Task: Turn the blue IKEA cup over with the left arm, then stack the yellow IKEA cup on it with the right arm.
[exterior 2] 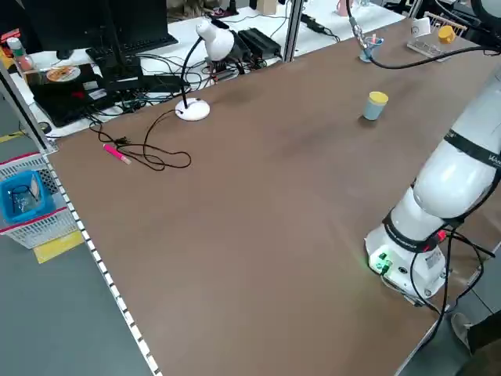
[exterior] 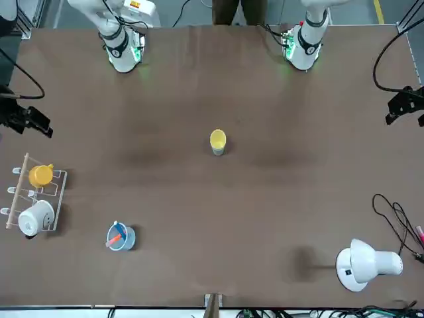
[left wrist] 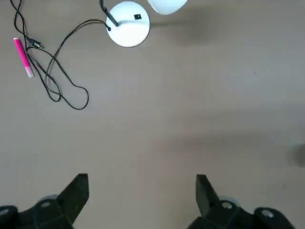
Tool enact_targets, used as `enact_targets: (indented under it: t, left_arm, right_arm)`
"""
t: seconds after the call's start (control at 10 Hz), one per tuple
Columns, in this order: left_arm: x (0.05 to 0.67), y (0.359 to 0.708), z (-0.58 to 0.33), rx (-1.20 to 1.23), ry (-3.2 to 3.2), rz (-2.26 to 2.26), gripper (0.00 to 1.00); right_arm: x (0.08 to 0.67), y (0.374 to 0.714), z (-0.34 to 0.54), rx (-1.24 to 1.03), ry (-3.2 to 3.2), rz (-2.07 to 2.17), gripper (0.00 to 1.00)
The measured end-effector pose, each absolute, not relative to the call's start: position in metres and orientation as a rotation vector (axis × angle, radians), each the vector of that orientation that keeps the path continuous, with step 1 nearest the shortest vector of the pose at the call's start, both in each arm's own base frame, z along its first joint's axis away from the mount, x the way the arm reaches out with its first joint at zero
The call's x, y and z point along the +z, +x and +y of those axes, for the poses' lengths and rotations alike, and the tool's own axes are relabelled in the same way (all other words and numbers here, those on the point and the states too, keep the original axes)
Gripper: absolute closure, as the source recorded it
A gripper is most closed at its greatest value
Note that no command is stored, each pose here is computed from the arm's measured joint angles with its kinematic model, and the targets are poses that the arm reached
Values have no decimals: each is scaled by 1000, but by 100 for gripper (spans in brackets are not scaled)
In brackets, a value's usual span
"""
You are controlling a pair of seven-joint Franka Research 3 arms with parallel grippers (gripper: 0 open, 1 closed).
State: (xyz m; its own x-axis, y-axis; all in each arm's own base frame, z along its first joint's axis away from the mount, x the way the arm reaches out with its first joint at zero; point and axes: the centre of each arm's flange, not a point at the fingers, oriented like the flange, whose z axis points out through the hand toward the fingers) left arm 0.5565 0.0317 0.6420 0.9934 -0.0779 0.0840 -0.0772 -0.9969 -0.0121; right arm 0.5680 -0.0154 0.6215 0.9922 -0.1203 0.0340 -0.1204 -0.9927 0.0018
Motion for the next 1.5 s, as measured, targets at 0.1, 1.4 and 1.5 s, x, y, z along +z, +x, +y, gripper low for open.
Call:
enact_targets:
  t: [0.1, 1.4, 1.5]
  left_arm:
    - [642, 556, 32, -132, -3128, 122, 1]
    - [643, 557, 31, -135, -3127, 123, 1]
    - [644, 557, 31, -139, -3127, 123, 1]
  right_arm:
    - [622, 568, -14, 53, 3132, -187, 0]
    - [622, 568, -5, 49, 3134, -162, 0]
    - [622, 568, -5, 49, 3134, -161, 0]
